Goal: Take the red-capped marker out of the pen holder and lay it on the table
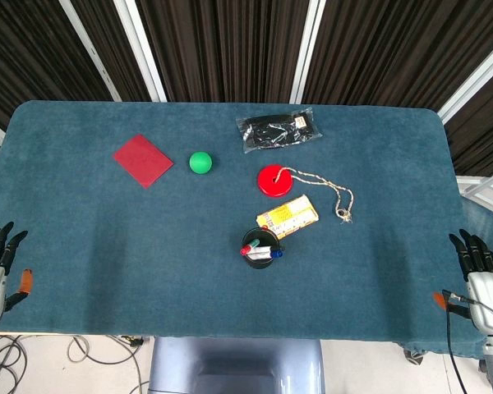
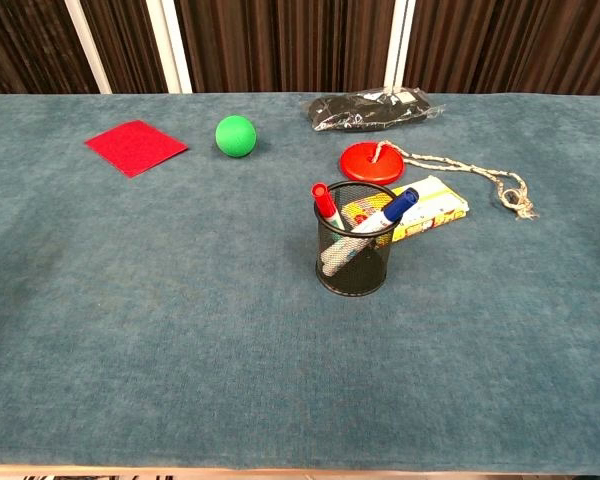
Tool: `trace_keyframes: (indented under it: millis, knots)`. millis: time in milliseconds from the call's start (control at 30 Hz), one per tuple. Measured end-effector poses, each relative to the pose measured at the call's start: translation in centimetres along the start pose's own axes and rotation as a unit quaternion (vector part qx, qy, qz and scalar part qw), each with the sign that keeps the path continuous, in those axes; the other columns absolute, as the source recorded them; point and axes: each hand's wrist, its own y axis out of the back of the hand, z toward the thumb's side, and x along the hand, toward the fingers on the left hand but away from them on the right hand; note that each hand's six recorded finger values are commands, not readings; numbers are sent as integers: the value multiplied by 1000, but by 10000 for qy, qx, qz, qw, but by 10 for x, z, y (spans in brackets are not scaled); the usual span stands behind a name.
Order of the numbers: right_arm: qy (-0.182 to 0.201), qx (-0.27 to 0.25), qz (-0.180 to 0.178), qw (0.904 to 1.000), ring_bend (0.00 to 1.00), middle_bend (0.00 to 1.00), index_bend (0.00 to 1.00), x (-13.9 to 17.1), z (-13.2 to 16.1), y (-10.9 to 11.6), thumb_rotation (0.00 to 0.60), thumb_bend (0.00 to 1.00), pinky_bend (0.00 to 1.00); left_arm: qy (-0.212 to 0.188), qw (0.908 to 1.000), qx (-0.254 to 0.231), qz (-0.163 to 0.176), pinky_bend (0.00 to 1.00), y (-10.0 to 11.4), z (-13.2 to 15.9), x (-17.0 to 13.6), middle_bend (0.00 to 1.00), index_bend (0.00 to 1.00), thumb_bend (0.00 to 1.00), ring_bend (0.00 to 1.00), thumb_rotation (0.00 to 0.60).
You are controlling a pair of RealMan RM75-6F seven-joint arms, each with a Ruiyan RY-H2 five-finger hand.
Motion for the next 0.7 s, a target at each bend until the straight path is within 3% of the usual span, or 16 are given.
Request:
trace_keyframes:
  millis: [700]
  knots:
    - [26, -428, 80, 9990, 0, 0, 6, 2, -2, 2, 600, 134, 173, -4, 10000, -31, -14, 0, -1, 2, 1, 0, 125, 481, 0, 600]
